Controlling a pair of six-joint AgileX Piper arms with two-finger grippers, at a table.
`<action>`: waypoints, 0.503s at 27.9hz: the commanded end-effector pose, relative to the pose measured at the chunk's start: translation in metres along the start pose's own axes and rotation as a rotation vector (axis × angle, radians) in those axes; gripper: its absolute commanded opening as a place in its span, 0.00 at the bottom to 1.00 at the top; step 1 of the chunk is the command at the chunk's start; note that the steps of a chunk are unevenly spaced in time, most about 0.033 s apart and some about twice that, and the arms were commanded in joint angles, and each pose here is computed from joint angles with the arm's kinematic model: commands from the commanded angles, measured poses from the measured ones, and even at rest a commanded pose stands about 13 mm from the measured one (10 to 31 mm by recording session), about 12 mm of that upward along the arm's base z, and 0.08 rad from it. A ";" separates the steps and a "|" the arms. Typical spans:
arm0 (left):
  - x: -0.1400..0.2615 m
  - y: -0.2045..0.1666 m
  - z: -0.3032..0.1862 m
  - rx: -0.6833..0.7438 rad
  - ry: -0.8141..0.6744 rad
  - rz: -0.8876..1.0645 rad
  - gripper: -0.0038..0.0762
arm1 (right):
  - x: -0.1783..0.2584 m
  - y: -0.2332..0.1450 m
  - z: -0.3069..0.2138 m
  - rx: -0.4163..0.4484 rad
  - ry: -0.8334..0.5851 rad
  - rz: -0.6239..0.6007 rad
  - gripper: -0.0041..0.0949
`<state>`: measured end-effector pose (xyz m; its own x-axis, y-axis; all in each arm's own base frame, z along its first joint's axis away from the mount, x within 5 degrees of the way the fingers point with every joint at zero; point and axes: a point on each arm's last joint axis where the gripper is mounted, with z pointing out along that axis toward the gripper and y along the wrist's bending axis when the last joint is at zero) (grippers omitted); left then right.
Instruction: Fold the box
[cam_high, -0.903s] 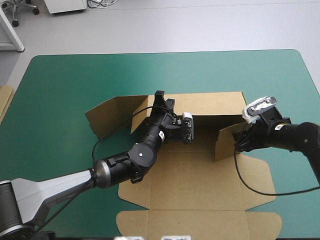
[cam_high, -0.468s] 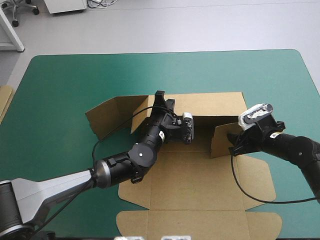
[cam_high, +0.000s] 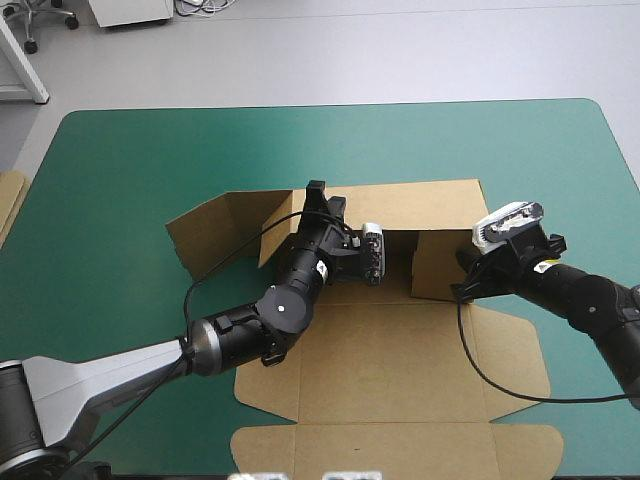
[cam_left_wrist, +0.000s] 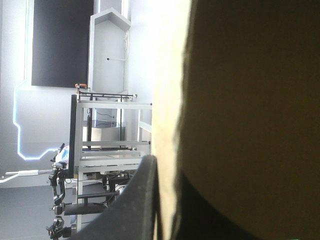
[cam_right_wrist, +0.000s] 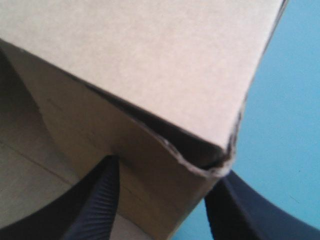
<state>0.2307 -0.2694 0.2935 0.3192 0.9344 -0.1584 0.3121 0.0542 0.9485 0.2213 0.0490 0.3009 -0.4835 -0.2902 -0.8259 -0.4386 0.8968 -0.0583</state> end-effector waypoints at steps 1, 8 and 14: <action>-0.005 0.026 -0.012 -0.110 -0.052 0.033 0.04 | -0.015 -0.002 -0.008 0.032 -0.094 0.027 0.32; -0.006 0.025 -0.012 -0.107 -0.058 0.034 0.04 | -0.015 -0.002 -0.008 0.032 -0.096 0.030 0.11; -0.006 0.025 -0.012 -0.105 -0.060 0.034 0.04 | -0.015 -0.002 -0.008 0.031 -0.095 0.019 0.07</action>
<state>0.2322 -0.2661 0.2926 0.2868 0.9442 -0.1622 0.3134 0.0675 0.9472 0.2241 0.0473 0.3039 -0.4680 -0.2493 -0.8478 -0.4004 0.9151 -0.0480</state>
